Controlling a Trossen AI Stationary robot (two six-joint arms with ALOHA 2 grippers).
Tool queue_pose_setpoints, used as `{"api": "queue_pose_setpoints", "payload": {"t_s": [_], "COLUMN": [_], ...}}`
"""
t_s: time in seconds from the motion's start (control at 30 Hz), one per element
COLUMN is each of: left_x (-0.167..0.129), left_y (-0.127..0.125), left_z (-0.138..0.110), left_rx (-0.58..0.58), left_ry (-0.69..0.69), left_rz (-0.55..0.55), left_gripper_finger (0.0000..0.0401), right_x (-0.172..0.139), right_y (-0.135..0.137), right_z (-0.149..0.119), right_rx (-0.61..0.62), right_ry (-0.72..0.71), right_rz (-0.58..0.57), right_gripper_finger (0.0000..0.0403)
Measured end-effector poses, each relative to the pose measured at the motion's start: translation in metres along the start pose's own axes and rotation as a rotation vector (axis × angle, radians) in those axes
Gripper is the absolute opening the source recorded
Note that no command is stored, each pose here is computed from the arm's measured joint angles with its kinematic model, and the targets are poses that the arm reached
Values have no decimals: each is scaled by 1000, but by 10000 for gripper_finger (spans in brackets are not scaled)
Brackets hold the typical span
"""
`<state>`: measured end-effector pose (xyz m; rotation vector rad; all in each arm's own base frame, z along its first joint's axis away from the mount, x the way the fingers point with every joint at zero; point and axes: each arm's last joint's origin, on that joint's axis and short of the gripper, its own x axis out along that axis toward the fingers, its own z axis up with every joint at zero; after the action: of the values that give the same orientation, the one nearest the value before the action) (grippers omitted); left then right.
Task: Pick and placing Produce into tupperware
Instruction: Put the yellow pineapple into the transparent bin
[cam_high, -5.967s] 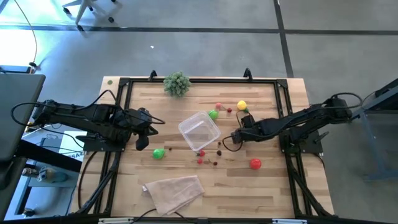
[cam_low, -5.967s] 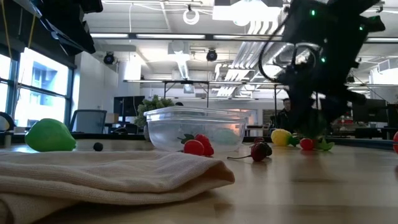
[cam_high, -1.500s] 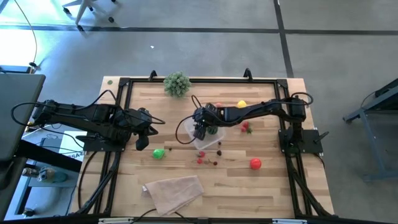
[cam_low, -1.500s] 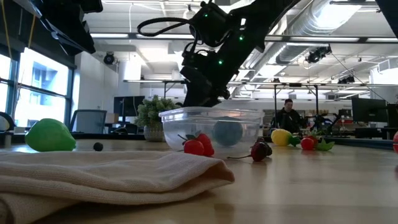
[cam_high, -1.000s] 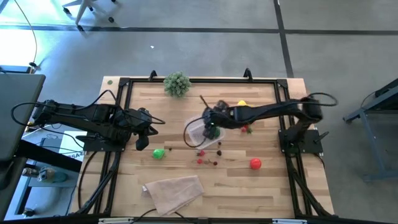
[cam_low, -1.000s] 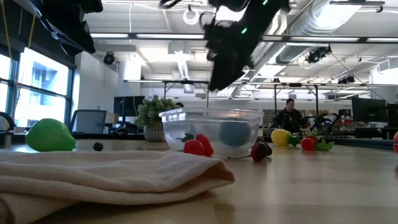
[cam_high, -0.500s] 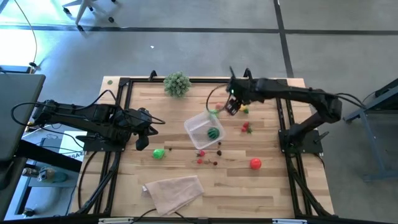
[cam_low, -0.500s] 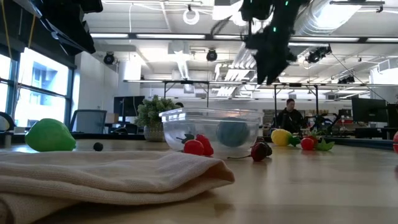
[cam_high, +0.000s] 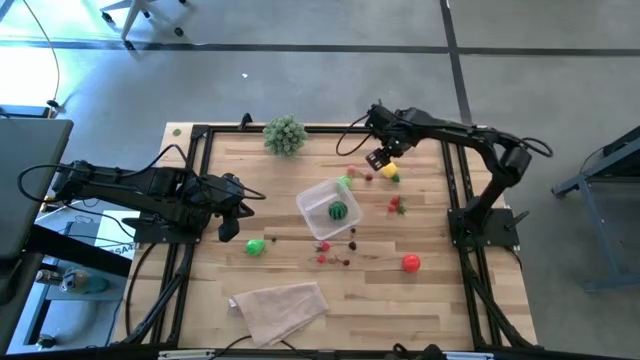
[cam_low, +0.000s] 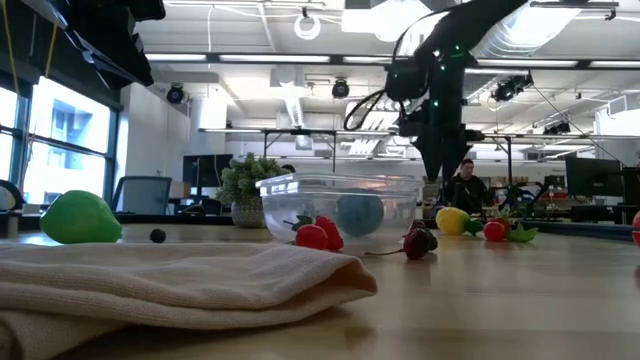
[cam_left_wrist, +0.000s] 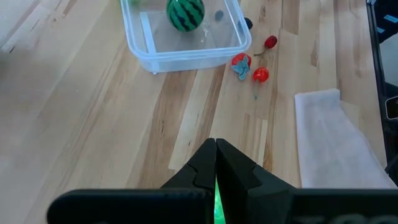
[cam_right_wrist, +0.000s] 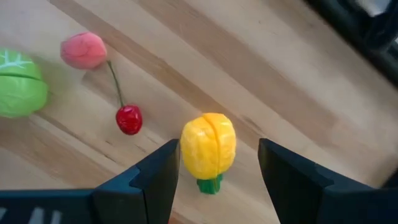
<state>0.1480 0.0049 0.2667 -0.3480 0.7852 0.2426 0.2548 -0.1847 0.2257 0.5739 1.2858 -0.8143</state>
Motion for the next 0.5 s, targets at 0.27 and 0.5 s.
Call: {"api": "queue_pose_setpoints", "payload": {"t_s": [0.27,0.5], "left_x": [0,0], "left_y": [0,0], "left_z": [0,0], "left_rx": [0,0], "left_ry": [0,0], "left_rz": [0,0], "left_gripper_finger": [1,1], "right_x": [30,45], "right_y": [-17,-20], "right_z": [-22,-38], "right_rx": [19,-5], "right_ry": [-69,-75], "right_rz": [148,171], "right_gripper_finger": [209,209]}}
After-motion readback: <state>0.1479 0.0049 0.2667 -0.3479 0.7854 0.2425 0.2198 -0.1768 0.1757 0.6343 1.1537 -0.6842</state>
